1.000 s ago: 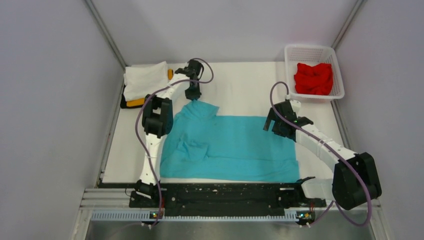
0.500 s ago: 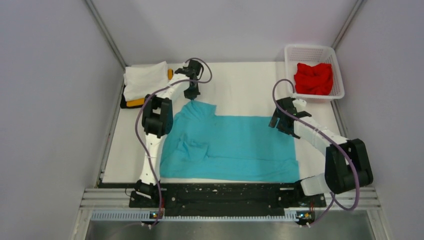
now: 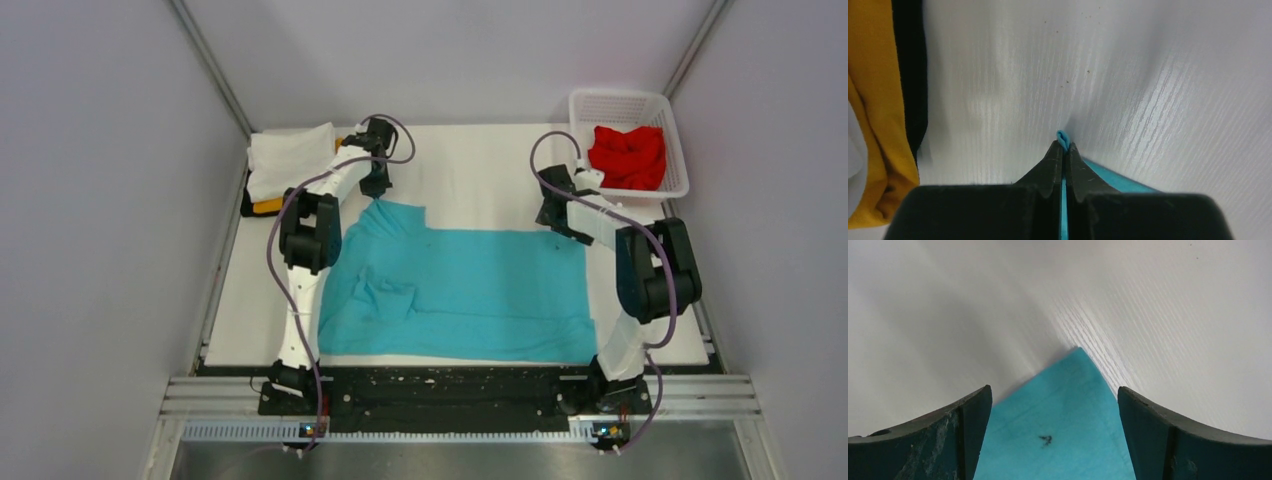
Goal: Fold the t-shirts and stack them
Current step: Grab the side of the flattened tshirt furthest away from the robot with both arms, then fold the other side of the tshirt into a rectangle
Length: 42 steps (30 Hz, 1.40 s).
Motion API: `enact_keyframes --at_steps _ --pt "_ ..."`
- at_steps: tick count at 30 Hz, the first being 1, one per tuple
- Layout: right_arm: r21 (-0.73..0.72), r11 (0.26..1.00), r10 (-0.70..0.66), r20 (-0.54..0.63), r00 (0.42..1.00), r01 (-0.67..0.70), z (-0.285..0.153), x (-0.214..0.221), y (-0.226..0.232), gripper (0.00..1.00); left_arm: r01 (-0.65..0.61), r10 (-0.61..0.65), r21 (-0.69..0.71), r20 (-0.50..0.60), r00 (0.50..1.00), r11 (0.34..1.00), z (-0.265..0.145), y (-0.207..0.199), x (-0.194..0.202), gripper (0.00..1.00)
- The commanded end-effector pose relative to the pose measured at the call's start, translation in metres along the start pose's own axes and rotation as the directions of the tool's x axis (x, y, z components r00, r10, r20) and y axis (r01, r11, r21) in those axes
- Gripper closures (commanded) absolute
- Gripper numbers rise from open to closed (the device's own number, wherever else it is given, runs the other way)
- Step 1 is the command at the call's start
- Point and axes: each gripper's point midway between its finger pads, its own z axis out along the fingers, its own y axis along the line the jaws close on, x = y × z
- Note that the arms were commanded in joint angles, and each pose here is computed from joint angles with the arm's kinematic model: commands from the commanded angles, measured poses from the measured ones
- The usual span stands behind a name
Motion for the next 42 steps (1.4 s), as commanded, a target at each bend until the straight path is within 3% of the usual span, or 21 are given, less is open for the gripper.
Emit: enact_keyframes --at_steps 1,8,16,23,35,39,42 --pt "0.019 0.998 0.06 0.075 0.995 -0.061 0.011 -0.033 0.01 0.06 0.016 -0.017 0.007 0.071 0.997 1.0 -0.026 0.007 -0.026 1.0" --pt "0.059 0.995 0.079 0.021 0.997 -0.08 0.03 -0.017 0.003 0.1 0.019 -0.019 0.01 0.079 0.997 1.0 -0.029 0.008 -0.03 1.0" --pt "0.07 0.99 0.128 -0.042 0.991 -0.125 0.03 0.009 -0.019 0.23 0.026 -0.027 0.008 0.091 0.996 1.0 -0.036 0.011 -0.033 1.0" --pt "0.081 0.979 0.189 -0.021 0.982 -0.187 0.025 0.008 -0.033 0.47 0.025 -0.027 0.018 0.096 0.995 1.0 -0.04 0.009 -0.035 1.0" --pt "0.048 0.974 0.223 -0.014 0.975 -0.222 0.035 -0.004 -0.023 0.77 0.032 -0.034 0.023 0.096 0.995 0.999 -0.04 0.008 -0.036 1.0" --pt "0.033 0.977 0.211 -0.011 0.977 -0.211 0.037 -0.01 -0.017 1.0 0.035 -0.038 0.032 0.106 0.994 0.999 -0.042 0.007 -0.04 1.0" --pt "0.012 0.979 0.205 0.005 0.979 -0.205 0.038 -0.018 -0.012 1.0 0.035 -0.04 0.045 0.124 0.991 0.998 -0.043 0.004 -0.048 1.0"
